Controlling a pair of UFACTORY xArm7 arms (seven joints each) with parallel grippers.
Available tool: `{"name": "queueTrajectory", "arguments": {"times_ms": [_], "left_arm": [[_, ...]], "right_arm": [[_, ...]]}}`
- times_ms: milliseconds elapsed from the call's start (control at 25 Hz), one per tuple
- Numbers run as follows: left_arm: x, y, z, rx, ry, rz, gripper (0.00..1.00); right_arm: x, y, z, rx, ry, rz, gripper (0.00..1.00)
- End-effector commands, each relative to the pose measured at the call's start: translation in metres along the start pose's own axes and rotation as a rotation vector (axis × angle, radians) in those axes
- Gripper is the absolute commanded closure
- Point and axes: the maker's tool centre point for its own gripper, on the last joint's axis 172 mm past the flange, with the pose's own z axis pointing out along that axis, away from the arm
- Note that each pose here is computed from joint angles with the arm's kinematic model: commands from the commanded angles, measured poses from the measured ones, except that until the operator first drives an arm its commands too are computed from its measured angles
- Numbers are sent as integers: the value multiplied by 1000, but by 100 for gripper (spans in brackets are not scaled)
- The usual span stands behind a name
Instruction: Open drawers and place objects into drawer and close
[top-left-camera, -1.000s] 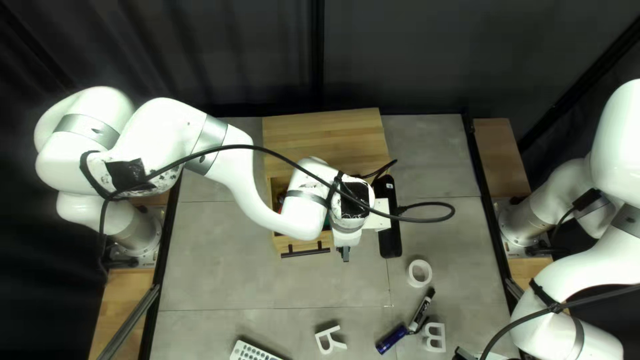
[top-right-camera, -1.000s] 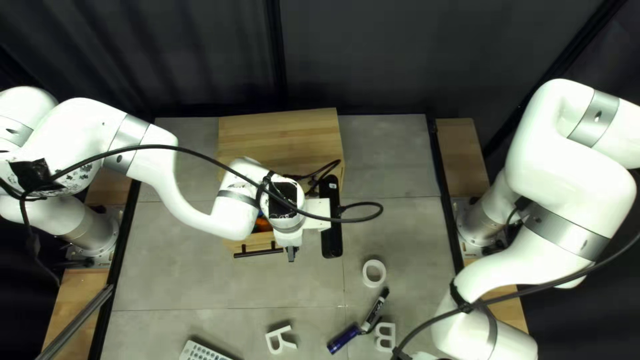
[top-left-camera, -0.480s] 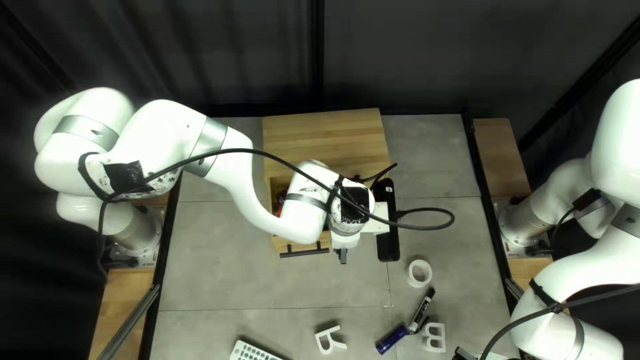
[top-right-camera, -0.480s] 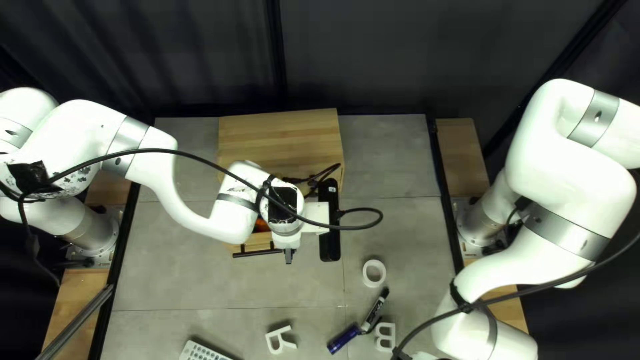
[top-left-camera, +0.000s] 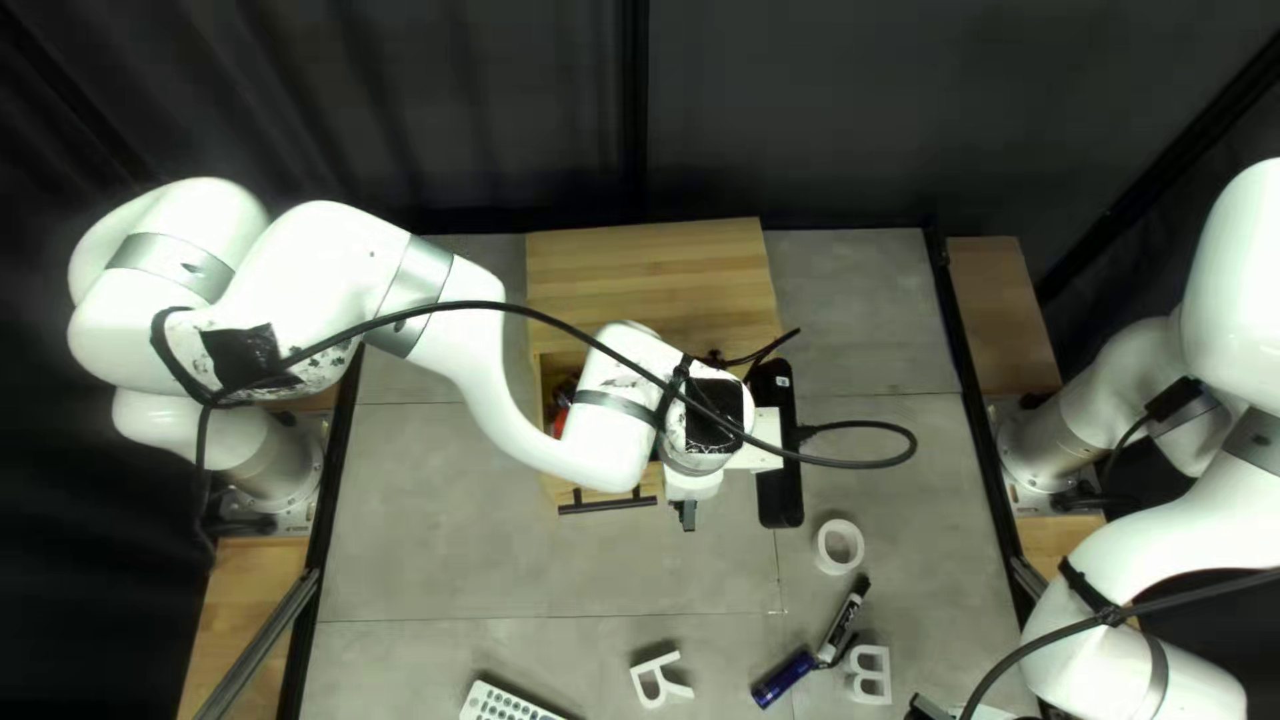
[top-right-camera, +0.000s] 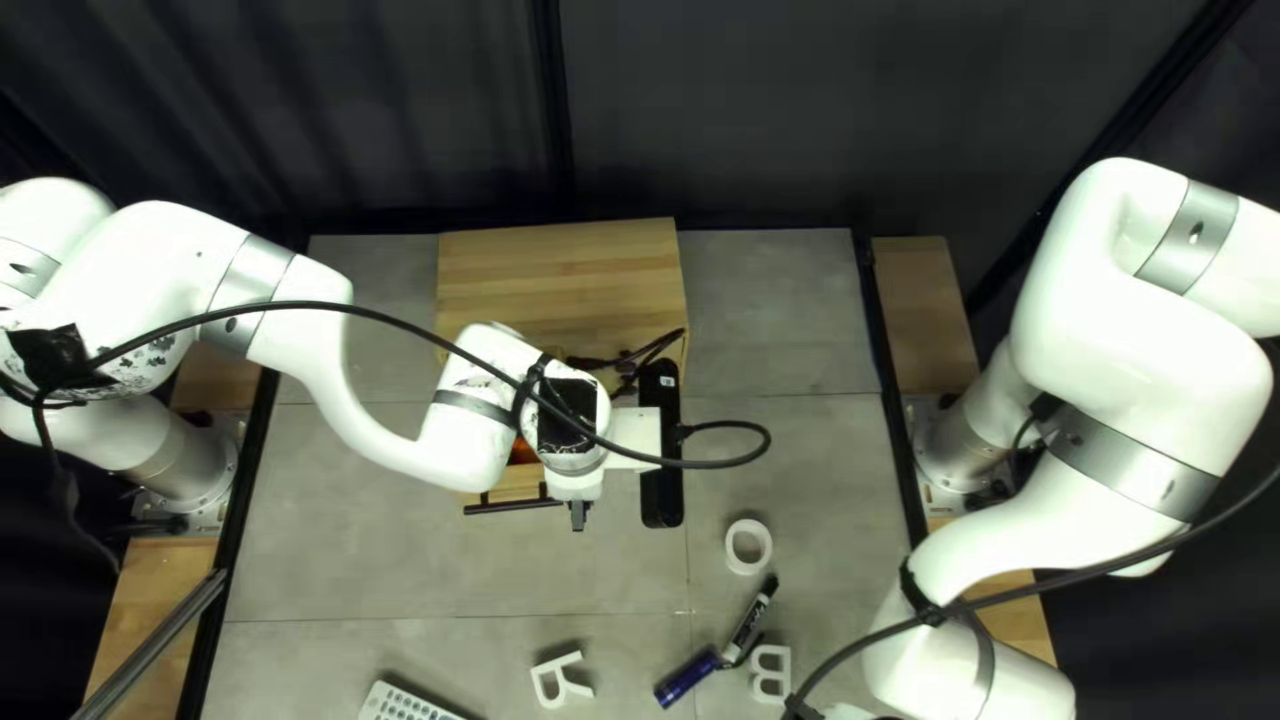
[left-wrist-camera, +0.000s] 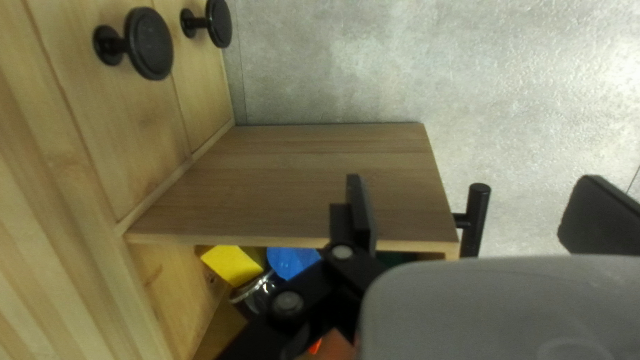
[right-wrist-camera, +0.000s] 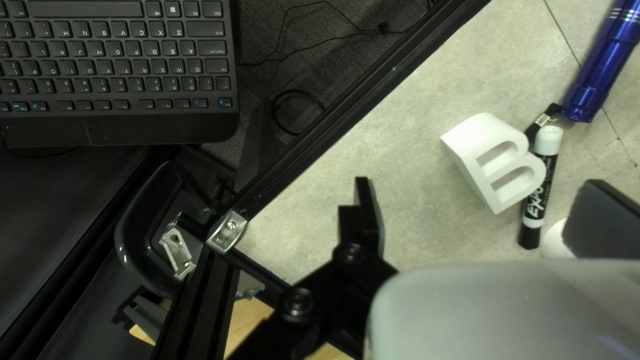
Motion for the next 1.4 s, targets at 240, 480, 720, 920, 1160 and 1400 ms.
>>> {"name": "queueTrajectory", "arguments": {"times_ms": [240, 480, 720, 920, 1160, 1400], "left_arm": [[-22, 3, -51, 38, 20, 39, 0], [-53, 18, -56, 120, -7, 88, 0], [-77, 23, -36, 224, -36, 80, 0], [-85, 16, -22, 258, -35, 41, 0], [-94, 8, -12, 255, -27, -7, 0], [-96, -3, -4, 247, -15, -41, 0]], "right_arm": [[0, 0, 0, 0, 0, 0, 0], [0, 0, 0, 0, 0, 0, 0], [0, 0, 0, 0, 0, 0, 0], [0, 0, 0, 0, 0, 0, 0], [0, 0, 0, 0, 0, 0, 0], [0, 0, 0, 0, 0, 0, 0]]}}
